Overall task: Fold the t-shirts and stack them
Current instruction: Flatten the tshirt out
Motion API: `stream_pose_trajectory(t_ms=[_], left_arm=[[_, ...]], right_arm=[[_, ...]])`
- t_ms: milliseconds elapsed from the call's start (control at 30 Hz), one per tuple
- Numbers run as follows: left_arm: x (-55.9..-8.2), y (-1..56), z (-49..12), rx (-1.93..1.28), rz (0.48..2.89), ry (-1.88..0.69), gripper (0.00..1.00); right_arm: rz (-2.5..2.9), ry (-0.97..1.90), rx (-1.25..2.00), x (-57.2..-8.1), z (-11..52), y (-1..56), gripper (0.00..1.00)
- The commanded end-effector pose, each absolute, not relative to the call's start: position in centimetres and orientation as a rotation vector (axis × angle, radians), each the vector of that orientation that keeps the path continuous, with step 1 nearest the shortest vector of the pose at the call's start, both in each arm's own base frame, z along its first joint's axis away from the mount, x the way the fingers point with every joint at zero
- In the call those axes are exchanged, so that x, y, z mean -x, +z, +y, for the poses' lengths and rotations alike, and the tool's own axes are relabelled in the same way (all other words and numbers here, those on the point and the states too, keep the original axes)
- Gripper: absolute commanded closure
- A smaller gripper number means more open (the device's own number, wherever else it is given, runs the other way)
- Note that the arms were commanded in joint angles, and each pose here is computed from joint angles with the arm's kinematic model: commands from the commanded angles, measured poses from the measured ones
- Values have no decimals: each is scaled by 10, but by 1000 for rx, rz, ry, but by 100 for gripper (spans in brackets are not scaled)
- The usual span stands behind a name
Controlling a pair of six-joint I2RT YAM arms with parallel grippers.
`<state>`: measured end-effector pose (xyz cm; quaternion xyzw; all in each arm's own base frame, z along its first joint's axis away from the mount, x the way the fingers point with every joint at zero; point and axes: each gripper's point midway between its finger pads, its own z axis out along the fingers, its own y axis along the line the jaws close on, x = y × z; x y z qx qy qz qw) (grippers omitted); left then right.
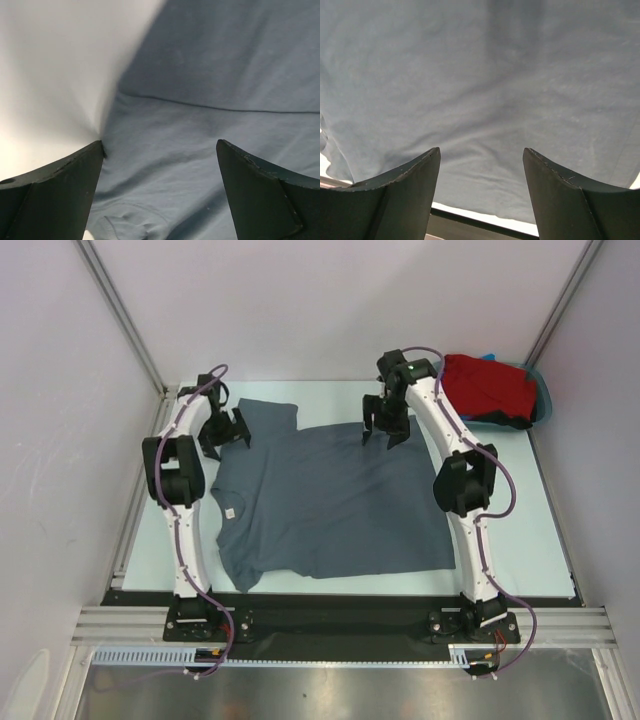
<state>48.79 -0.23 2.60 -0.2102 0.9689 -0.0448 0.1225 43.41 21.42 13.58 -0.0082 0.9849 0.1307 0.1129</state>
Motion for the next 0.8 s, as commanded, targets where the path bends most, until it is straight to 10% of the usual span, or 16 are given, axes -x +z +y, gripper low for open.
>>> stream_pose_trajectory(t_ms=[0, 467, 600, 767], left_arm=[[-504, 42, -13, 623, 2762, -213, 0], [-515, 13, 23, 660, 2783, -13, 0], [-513, 6, 20, 647, 2801, -49, 44], [-513, 2, 20, 643, 2805, -48, 75]], right_arm=[[3007, 382, -43, -410, 201, 140, 27], [2888, 550, -261, -452, 176, 153, 27], [2848, 610, -329, -465, 168, 157, 27], [2794, 678, -430, -481, 154, 160, 27]])
